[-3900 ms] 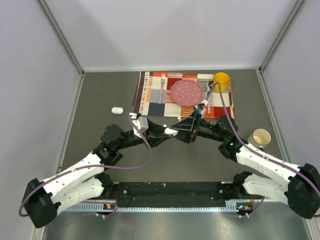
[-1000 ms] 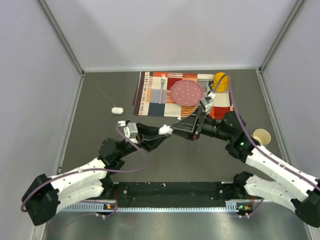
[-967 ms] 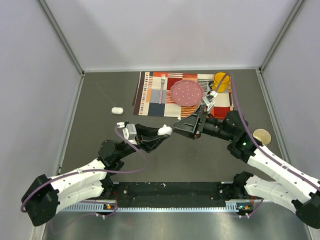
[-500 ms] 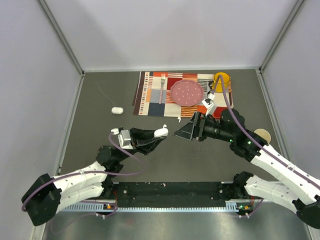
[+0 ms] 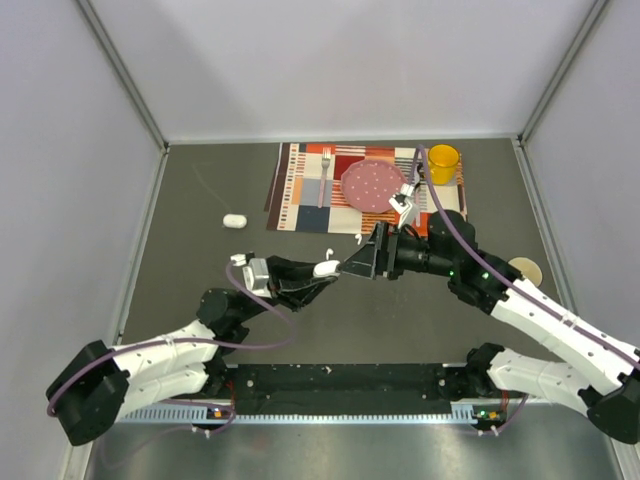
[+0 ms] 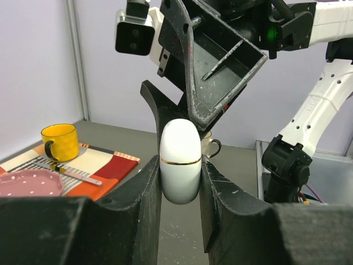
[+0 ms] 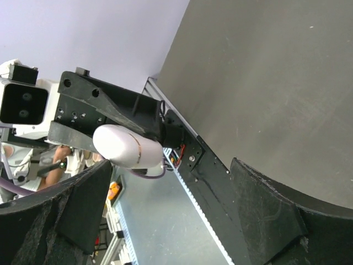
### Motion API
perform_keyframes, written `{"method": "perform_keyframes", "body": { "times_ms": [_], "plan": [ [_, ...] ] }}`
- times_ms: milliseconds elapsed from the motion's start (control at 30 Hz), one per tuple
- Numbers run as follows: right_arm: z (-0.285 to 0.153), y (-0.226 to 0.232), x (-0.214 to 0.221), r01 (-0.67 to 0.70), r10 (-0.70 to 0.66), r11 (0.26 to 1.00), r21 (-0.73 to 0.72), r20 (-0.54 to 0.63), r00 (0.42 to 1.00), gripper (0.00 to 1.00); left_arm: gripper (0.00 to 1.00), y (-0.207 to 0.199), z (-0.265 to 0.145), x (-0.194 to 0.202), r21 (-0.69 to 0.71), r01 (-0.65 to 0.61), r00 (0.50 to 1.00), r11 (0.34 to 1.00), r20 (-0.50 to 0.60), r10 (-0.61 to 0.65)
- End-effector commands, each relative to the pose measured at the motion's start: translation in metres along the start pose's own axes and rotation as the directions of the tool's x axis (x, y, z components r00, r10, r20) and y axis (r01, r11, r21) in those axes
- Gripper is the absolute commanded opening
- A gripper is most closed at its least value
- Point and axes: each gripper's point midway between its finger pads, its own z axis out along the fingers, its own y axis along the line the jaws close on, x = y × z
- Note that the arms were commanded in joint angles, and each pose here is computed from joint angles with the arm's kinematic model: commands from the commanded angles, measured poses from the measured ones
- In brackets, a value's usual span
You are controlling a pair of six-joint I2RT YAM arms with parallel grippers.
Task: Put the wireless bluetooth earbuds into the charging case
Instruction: Open the charging case.
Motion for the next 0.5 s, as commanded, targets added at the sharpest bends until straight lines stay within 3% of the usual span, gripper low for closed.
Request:
{"method": "perform_keyframes", "body": {
  "times_ms": [0, 467],
  "plan": [
    [0.005, 0.025, -0.005, 0.020, -0.019, 0.995, -0.100, 0.012, 1.000, 0.88, 0.00, -0.009, 0.012, -0.026, 0.055, -0.003, 0.997, 0.998, 0.075, -0.001],
    [0.001, 0.024, 0.007, 0.068, -0.071, 0.992, -0.108, -0.028, 0.997, 0.87, 0.00, -0.005, 0.013, -0.032, 0.029, 0.007, 0.994, 1.000, 0.105, -0.010]
  ]
}}
